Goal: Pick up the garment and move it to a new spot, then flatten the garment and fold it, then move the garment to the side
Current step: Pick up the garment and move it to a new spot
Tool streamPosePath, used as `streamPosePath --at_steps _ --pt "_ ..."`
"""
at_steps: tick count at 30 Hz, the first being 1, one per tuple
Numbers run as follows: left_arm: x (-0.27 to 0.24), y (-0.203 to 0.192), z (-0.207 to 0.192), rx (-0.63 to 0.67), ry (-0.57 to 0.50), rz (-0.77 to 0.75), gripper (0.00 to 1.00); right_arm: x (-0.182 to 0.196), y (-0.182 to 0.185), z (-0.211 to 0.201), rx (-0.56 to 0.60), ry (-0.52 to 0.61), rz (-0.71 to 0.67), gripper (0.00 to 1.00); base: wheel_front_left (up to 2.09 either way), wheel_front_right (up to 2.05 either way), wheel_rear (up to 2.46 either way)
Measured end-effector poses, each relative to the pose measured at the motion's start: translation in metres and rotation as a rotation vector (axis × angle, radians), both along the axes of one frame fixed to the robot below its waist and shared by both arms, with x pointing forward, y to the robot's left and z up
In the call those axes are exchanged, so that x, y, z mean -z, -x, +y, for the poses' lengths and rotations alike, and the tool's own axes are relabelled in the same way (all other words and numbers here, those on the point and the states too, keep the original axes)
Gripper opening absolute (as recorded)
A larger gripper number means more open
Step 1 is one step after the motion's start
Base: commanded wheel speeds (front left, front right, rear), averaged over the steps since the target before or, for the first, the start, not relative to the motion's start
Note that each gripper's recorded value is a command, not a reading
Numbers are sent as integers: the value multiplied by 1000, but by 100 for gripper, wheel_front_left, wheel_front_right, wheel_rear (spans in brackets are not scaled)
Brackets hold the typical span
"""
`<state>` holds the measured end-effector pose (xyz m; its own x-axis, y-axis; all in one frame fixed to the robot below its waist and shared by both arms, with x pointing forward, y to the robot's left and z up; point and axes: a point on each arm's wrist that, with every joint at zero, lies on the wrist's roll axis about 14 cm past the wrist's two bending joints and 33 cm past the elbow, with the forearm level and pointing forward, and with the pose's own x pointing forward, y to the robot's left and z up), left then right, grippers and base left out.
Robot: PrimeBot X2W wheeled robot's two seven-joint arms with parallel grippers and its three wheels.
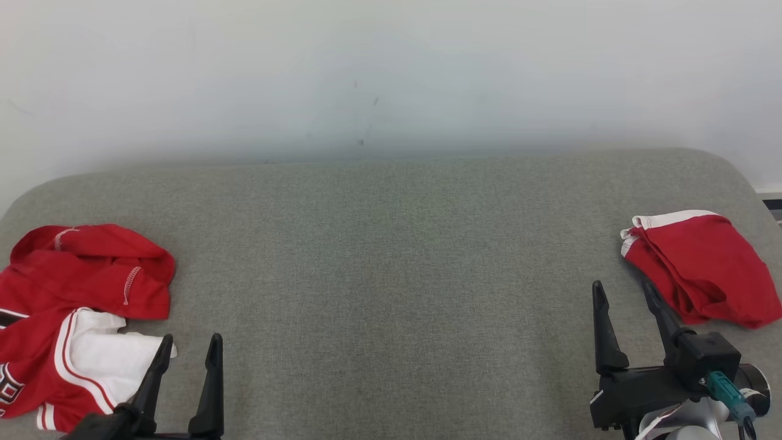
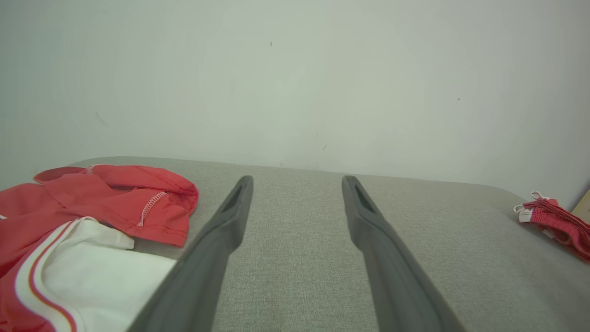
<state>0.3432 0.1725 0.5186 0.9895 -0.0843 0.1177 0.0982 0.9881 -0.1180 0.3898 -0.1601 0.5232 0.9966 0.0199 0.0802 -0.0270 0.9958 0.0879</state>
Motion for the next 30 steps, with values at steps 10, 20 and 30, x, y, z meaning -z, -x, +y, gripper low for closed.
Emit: streamPosePath --at_steps 10,20,30 --pt "0 4 5 -17 -6 0 100 3 -5 11 -28 -15 0 100 0 0 0" --pt "-3 19 30 -99 -41 -8 100 3 -18 47 -125 -18 -6 100 0 0 0" --pt "-3 52 75 -258 -55 -2 100 3 -31 115 -311 -22 -3 100 0 0 0"
